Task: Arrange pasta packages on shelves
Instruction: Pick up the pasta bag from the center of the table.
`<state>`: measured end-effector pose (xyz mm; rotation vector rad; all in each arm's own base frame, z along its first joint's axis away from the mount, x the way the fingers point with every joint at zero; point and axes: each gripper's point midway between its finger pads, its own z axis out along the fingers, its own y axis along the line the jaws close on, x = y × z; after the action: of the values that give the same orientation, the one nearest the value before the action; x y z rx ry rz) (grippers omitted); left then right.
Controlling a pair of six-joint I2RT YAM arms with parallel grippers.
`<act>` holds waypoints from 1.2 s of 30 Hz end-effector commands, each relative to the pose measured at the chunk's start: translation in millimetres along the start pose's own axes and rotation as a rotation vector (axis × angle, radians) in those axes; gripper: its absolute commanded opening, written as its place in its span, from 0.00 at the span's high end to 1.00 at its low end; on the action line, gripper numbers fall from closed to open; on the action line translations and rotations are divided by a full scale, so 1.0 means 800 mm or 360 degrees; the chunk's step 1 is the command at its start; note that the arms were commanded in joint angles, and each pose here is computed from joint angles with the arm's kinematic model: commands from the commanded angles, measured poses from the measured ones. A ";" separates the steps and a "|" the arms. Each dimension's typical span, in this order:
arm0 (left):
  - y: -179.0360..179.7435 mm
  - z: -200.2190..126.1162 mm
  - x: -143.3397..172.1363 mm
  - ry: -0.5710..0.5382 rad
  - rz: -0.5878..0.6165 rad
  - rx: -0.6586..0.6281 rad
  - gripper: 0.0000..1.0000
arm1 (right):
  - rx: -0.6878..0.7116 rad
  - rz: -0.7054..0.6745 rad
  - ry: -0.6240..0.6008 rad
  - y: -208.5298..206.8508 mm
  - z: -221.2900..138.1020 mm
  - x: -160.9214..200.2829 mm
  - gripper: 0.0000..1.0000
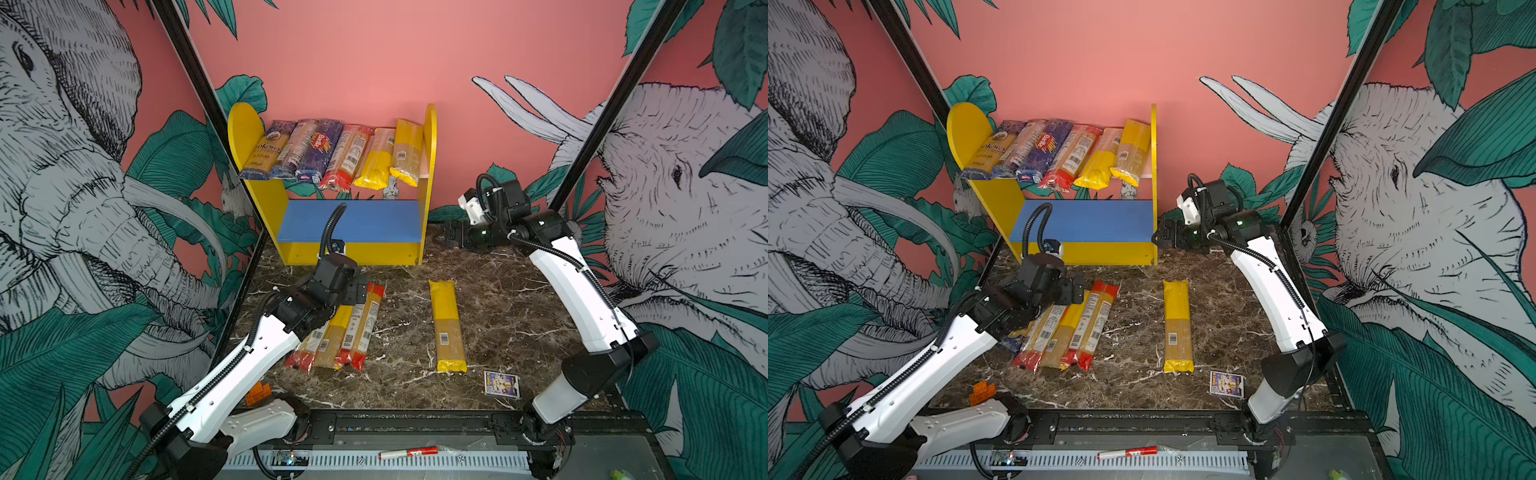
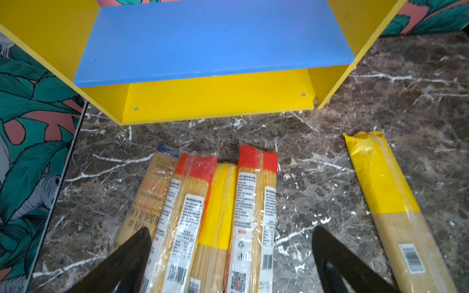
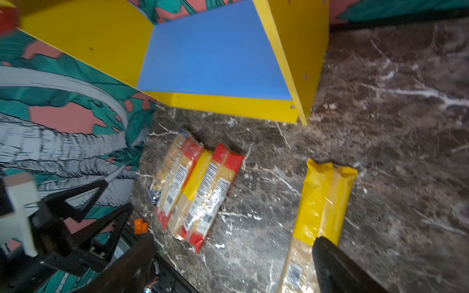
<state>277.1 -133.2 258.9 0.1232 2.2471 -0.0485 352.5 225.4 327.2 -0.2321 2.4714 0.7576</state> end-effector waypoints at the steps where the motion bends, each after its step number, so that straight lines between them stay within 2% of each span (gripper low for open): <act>1: 0.018 -0.011 0.022 -0.0039 -0.0117 -0.0114 0.01 | 0.0166 -0.0075 -0.0011 -0.022 -0.013 0.020 0.05; 7: 0.010 0.010 0.062 0.0069 -0.0068 -0.0099 0.01 | 0.0327 -0.0047 0.0073 -0.062 -0.006 0.067 0.05; 18: -0.051 0.051 0.036 0.0138 0.0264 0.0058 0.01 | 0.0578 0.0106 0.0198 -0.115 0.011 0.152 0.05; 22: -0.062 0.055 0.027 0.0115 0.0315 0.0111 0.01 | 0.0648 0.0153 0.0255 -0.121 0.020 0.184 0.05; 28: -0.063 0.057 0.021 0.0122 0.0230 0.0223 0.01 | 0.0728 0.0189 0.0297 -0.119 0.031 0.218 0.06; 31: -0.043 0.065 0.017 0.0132 0.0135 0.0214 0.01 | 0.0772 0.0181 0.0331 -0.117 0.036 0.233 0.06; 36: -0.027 0.068 0.020 0.0148 0.0110 0.0178 0.01 | 0.0818 0.0186 0.0358 -0.112 0.043 0.255 0.06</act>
<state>310.8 -156.9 205.3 0.2585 2.3533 -0.0926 227.3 174.0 153.8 -0.0578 2.8222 0.1759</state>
